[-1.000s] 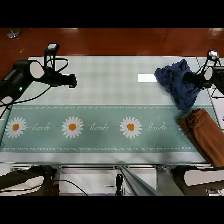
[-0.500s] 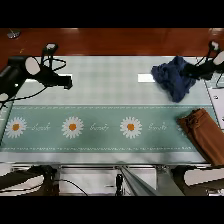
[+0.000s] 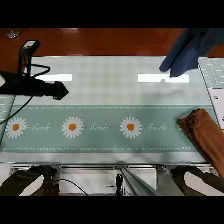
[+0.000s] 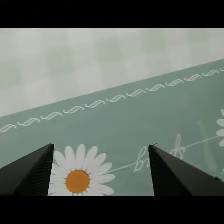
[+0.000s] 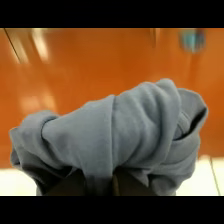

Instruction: Fold the shirts.

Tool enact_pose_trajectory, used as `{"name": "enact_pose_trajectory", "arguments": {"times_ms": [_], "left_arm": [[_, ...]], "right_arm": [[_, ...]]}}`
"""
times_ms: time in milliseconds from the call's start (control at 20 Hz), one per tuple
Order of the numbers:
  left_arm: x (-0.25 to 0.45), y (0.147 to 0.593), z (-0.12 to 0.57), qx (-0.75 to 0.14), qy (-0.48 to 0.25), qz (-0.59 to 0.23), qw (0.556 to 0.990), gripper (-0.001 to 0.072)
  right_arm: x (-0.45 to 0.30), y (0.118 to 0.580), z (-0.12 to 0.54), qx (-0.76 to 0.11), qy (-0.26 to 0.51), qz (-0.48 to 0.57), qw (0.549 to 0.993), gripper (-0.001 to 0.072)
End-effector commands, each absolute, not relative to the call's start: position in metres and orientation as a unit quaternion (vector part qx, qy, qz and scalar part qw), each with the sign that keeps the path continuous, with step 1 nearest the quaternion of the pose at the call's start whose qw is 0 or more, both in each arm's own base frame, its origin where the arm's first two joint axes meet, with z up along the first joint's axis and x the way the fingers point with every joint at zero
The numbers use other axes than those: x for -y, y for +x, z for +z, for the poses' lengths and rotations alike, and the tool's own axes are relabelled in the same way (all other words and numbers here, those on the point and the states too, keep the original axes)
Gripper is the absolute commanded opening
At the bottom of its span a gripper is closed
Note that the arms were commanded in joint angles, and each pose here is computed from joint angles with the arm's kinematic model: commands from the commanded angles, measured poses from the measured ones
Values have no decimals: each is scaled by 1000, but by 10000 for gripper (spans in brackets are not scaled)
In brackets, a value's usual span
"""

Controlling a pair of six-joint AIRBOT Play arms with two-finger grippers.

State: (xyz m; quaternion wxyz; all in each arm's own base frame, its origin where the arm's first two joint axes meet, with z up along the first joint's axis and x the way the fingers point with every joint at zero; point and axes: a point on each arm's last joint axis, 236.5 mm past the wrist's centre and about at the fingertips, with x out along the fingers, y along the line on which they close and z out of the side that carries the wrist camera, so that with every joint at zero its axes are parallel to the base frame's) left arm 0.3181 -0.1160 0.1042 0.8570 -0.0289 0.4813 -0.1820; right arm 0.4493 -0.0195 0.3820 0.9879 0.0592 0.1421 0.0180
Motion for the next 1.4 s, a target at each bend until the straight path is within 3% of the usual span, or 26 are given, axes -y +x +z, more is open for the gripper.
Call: {"name": "enact_pose_trajectory", "arguments": {"times_ms": [0,150,350,650,800,1100,1150,1200,1350], "left_arm": [[126,280,115,-439,-73,-200,873,702],[124,265,113,-434,-92,-194,875,702],[124,263,110,-440,-94,-192,872,702],[124,265,106,-445,-94,-191,869,702],[124,266,104,-448,-95,-190,868,702],[124,269,105,-443,-96,-189,871,702],[124,269,105,-443,-96,-189,871,702],[124,269,105,-443,-96,-189,871,702],[124,269,105,-444,-97,-189,870,702]], "right_arm": [[-11,386,459,-50,32,53,997,33],[-39,349,457,-73,0,93,993,33],[-98,304,398,-178,-41,195,964,32],[-194,284,196,-413,0,297,861,32],[-252,283,111,-465,37,328,821,32],[-365,273,9,-557,133,360,736,34],[-379,265,-1,-571,152,368,718,148],[-393,256,-3,-578,170,388,697,597],[-394,264,24,-558,181,429,687,627]]}}
